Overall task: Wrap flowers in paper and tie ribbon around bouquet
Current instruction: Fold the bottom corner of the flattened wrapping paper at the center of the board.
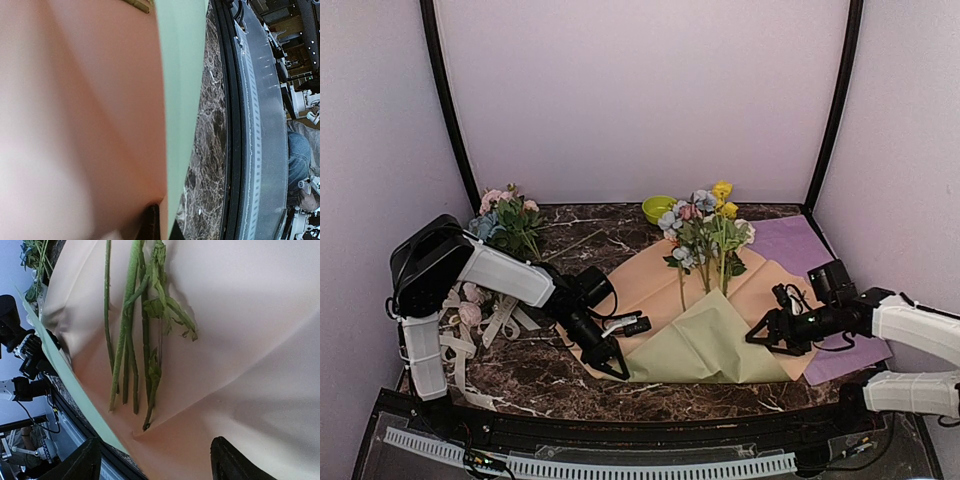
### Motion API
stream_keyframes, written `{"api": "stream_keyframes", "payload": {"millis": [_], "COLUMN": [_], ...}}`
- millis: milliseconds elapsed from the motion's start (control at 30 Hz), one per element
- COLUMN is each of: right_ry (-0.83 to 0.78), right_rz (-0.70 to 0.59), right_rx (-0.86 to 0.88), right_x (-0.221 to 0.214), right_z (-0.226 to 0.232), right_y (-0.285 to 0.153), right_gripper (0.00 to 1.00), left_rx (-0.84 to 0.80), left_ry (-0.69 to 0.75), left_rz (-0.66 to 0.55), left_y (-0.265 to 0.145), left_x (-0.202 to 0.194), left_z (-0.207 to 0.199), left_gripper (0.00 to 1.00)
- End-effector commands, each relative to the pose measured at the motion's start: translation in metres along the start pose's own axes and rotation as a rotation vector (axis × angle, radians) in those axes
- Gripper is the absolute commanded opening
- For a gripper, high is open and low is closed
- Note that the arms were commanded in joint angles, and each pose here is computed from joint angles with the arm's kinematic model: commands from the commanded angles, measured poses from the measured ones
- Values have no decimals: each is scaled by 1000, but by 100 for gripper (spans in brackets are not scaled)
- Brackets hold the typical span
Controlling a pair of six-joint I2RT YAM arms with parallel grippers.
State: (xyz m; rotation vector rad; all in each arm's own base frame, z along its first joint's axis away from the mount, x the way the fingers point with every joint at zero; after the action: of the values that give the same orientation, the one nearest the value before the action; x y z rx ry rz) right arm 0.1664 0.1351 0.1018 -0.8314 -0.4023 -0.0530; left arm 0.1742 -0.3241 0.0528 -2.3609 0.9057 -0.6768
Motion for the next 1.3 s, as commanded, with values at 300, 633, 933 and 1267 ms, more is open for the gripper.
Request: {"api": "stream_keyframes", "payload": {"millis": [300, 633, 933, 1267], "right_ry": [83, 174, 200, 173], "right_rz": [-6, 24, 98, 205], "right_rx": [-9, 53, -105, -139], "right_x": [-14, -33, -23, -16], "right_z": [4, 7, 1, 7], "right_y": [-9, -5, -14, -21], "right_gripper": [74, 20, 0, 0], "left_rx": [-7, -15, -41, -66], "left_ry": [-3, -31, -57, -23], "left_rz": [6, 10, 40, 86], "left_y": [-2, -1, -2, -1], "left_x": [1, -1, -10, -28], "left_z": [1, 0, -12, -40], "left_gripper": [0, 0, 0, 0]}}
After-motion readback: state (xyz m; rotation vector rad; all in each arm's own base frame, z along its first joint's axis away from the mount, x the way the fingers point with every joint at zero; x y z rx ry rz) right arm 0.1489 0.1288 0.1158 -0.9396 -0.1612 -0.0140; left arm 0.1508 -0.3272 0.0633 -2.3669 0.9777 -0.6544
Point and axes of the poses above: each gripper's point midway between its finger pads, its own y axis out along the fingers, its own z axis along the line the jaws close on, x = y × z, the point moved 5 cm from there along -y, back along the fingers, and after that the axes turned 15 degrees about -y, right-handed, at the moved point
